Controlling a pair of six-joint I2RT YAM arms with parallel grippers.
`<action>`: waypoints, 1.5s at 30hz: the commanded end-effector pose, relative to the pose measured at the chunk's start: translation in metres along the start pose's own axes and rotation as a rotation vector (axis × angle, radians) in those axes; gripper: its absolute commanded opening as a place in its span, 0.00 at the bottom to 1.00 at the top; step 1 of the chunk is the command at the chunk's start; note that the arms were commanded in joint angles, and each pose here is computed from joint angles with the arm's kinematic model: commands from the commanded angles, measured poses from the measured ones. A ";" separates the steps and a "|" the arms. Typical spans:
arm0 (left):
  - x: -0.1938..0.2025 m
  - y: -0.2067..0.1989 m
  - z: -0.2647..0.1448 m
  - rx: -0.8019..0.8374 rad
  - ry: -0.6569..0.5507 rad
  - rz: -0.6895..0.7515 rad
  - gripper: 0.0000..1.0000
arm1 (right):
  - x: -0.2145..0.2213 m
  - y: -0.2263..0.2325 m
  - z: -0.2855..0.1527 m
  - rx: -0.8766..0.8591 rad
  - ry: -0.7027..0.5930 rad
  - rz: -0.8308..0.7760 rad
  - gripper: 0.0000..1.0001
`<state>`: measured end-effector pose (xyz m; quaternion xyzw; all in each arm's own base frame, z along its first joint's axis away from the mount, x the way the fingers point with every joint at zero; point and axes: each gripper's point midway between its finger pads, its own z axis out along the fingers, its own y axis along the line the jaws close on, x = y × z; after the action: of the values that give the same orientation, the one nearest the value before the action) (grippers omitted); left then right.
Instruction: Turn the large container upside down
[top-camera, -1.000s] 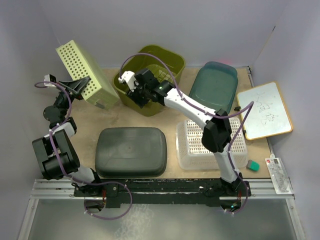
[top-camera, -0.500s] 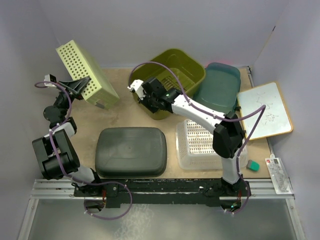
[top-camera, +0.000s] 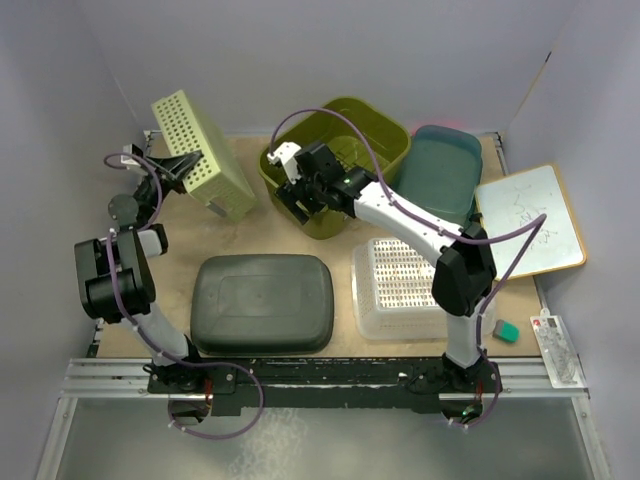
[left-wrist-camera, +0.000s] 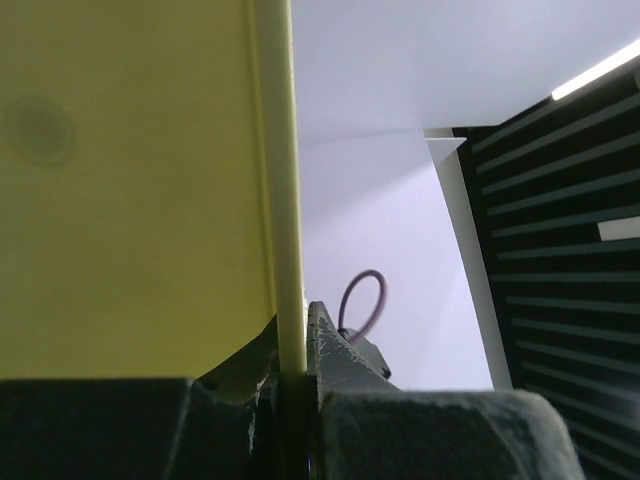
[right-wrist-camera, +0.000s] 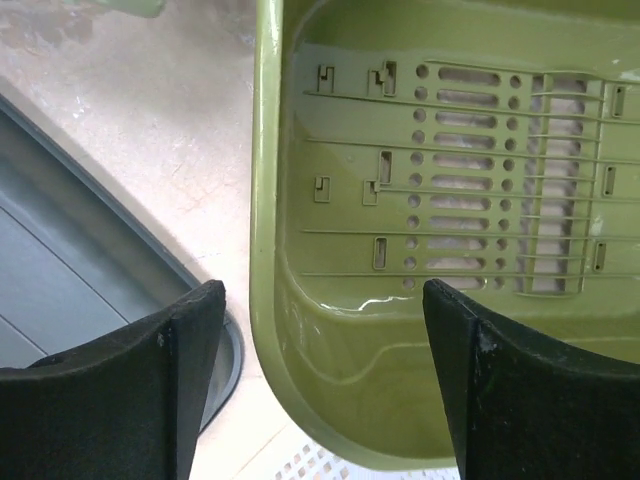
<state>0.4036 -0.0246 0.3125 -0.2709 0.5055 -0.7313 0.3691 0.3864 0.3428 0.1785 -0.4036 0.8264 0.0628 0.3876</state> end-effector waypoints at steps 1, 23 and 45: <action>-0.002 -0.023 0.007 0.129 0.051 0.043 0.00 | -0.042 -0.014 -0.049 0.031 -0.142 0.063 0.85; -0.024 0.086 -0.078 -0.134 -0.168 -0.210 0.48 | -0.033 0.001 -0.092 -0.055 -0.198 0.113 0.91; -0.039 0.183 -0.210 -1.350 -0.334 -0.039 0.81 | -0.034 0.001 -0.112 -0.055 -0.242 0.164 0.92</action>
<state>0.3605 0.0783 0.0901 -0.5576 0.7333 -0.3078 0.2380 0.3365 0.3204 0.2518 -0.3508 0.8162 0.1486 0.4344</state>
